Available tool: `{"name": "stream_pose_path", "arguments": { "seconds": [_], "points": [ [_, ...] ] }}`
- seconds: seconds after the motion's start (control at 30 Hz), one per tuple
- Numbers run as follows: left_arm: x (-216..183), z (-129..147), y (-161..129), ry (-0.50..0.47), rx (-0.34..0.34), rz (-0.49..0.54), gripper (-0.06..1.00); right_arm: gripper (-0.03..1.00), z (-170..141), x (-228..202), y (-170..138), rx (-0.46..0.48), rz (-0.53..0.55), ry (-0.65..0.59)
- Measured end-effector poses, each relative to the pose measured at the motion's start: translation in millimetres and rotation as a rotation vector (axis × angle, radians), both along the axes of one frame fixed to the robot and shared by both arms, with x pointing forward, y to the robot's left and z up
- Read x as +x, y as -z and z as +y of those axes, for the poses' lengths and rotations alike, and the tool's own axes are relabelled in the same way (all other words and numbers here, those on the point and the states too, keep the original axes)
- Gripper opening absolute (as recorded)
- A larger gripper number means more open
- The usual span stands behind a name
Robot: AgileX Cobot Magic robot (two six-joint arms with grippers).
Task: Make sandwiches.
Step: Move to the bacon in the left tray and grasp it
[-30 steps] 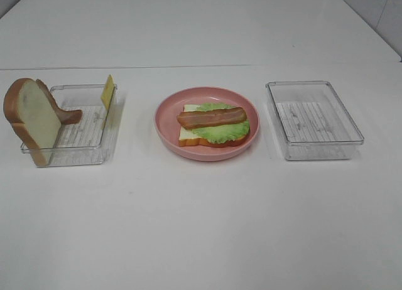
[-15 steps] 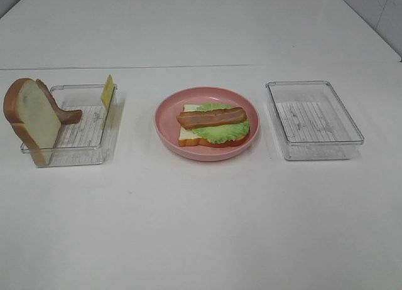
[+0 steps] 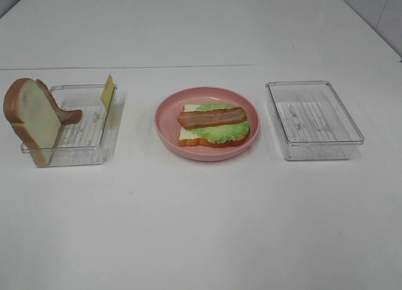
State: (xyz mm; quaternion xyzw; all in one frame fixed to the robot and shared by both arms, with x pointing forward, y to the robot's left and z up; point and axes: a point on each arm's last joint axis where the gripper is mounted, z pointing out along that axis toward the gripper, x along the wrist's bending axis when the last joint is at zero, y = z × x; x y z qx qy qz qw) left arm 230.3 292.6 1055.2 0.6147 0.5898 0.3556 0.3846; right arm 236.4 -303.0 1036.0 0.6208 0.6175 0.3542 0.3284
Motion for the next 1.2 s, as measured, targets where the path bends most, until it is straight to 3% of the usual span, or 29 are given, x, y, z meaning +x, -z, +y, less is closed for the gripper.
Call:
{"name": "stream_pose_path", "arguments": {
  "seconds": [0.97,1.07,1.13,1.17,1.2],
  "points": [
    [0.2,0.3,0.0,-0.002,0.003,0.001,0.97,0.96,0.0,0.0,0.0,0.000,0.000,0.000],
    [6.9,0.8,-1.3,-0.008,-0.005,0.052,0.97,0.96,0.0,0.0,0.0,0.000,0.000,0.000],
    [20.9,1.3,-9.7,-0.022,-0.034,0.158,0.97,0.96,0.0,0.0,0.0,0.000,0.000,0.000],
    [20.9,1.3,-9.7,-0.022,-0.034,0.158,0.97,0.96,0.0,0.0,0.0,0.000,0.000,0.000],
    [34.0,1.8,-20.4,-0.025,-0.042,0.240,0.97,0.96,0.0,0.0,0.0,0.000,0.000,0.000]
  ]
}}
